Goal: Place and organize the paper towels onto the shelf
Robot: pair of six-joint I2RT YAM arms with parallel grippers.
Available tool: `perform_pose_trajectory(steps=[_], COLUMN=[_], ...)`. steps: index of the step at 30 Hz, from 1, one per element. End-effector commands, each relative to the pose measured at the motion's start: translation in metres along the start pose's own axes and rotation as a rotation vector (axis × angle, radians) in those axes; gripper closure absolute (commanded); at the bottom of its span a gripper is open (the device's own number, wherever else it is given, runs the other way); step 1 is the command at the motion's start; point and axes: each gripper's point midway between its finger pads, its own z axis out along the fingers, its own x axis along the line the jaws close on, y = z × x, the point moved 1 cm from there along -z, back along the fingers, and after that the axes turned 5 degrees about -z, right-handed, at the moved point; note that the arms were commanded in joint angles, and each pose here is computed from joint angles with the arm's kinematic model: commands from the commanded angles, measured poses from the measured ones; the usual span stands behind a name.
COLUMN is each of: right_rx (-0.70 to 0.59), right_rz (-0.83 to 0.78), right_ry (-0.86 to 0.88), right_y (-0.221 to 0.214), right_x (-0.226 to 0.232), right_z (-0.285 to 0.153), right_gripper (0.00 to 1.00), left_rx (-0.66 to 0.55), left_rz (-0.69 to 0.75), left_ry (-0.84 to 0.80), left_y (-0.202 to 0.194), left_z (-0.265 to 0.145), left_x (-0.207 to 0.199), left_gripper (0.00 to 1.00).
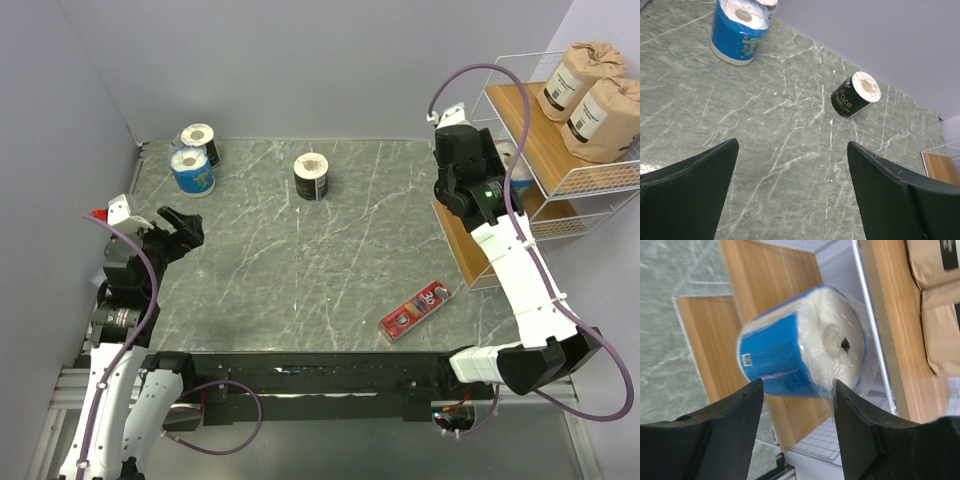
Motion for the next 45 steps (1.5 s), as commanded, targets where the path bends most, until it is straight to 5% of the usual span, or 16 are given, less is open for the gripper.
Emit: perform_pose_trajectory(steps=[1,5,21,32,45], right_rx=[-0.132,-0.170,0.032,0.035,-0.071], right_rz=[0.067,0.026,-0.156,-0.103,-0.063], right_ry=[0.014,0.039,-0.133,-0.232,-0.090], right_y=[0.032,0.047,0.015,-0.015,0.007], right_x=[-0.008,0.009,0.014,-0.024,-0.010], right_z=[-0.017,-0.005,0.051,0.056,0.021], right_gripper=[0.39,0.43,0.46,0.48,0.37], left_rx=[-0.039,-0.038,-0.042,-0.039,-0.043], left_rz=[-0.008,-0.007,-0.006,-0.006,-0.008], left_ry=[-0.021,-0.022,-0.017,-0.021,-0.018], left_y=[0.011,0.011,0.012,0.012,0.012], left_z=[-0.003,-0.003,-0.004,-0.004,-0.004], left_x=[-0.007,-0.007,-0.007,-0.007,-0.007], left_gripper=[0.03,0.04,0.04,0.03,0.03])
